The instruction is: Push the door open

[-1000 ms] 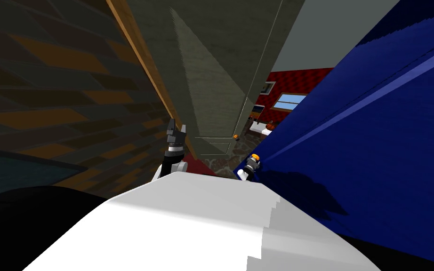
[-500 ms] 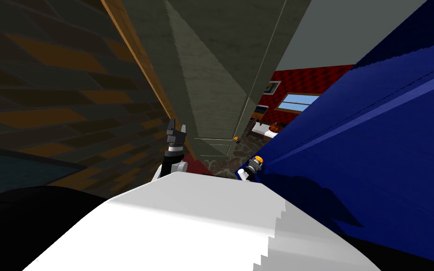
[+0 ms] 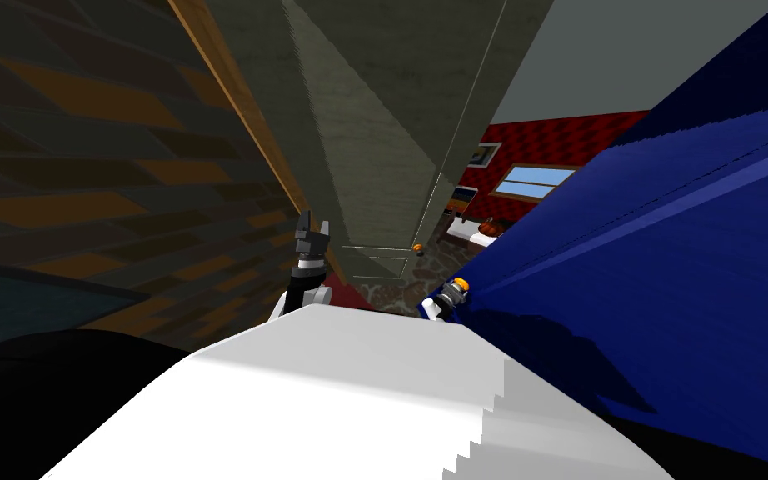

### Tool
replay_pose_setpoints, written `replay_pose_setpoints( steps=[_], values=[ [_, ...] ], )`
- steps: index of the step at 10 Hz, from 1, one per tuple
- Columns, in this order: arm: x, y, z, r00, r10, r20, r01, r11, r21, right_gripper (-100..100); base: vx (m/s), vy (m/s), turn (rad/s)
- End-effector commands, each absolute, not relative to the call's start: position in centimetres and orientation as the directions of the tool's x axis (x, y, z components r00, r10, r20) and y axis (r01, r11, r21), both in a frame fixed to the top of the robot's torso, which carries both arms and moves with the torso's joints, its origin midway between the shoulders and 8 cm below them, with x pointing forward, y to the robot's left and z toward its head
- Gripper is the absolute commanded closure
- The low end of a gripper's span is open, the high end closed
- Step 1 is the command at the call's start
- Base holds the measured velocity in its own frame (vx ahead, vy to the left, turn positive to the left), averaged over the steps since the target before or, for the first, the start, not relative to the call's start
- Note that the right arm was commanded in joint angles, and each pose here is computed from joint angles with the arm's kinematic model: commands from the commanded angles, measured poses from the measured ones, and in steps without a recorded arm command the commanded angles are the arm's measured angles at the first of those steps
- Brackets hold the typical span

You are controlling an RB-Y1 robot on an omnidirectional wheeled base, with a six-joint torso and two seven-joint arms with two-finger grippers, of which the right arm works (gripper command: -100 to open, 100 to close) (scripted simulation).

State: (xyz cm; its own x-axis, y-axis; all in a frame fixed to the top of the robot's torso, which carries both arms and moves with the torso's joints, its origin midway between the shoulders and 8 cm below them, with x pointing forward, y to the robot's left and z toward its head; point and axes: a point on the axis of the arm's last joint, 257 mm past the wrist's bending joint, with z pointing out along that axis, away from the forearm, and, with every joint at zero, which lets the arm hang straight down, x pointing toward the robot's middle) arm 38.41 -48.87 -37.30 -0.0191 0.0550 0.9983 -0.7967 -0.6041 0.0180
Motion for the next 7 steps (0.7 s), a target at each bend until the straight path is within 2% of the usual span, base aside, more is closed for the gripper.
replay_pose_setpoints(
  steps=[1,4,7],
  values=[
    [37.2,-50.2,-36.7,-0.028,0.076,0.997,-0.823,-0.568,0.020,100,0.057,-0.067,0.067],
    [36.0,-50.8,-37.0,-0.024,0.065,0.998,-0.857,-0.516,0.013,100,0.077,-0.054,0.060],
    [34.5,-51.1,-37.7,-0.016,0.046,0.999,-0.892,-0.453,0.007,100,0.099,-0.091,0.065]
  ],
)
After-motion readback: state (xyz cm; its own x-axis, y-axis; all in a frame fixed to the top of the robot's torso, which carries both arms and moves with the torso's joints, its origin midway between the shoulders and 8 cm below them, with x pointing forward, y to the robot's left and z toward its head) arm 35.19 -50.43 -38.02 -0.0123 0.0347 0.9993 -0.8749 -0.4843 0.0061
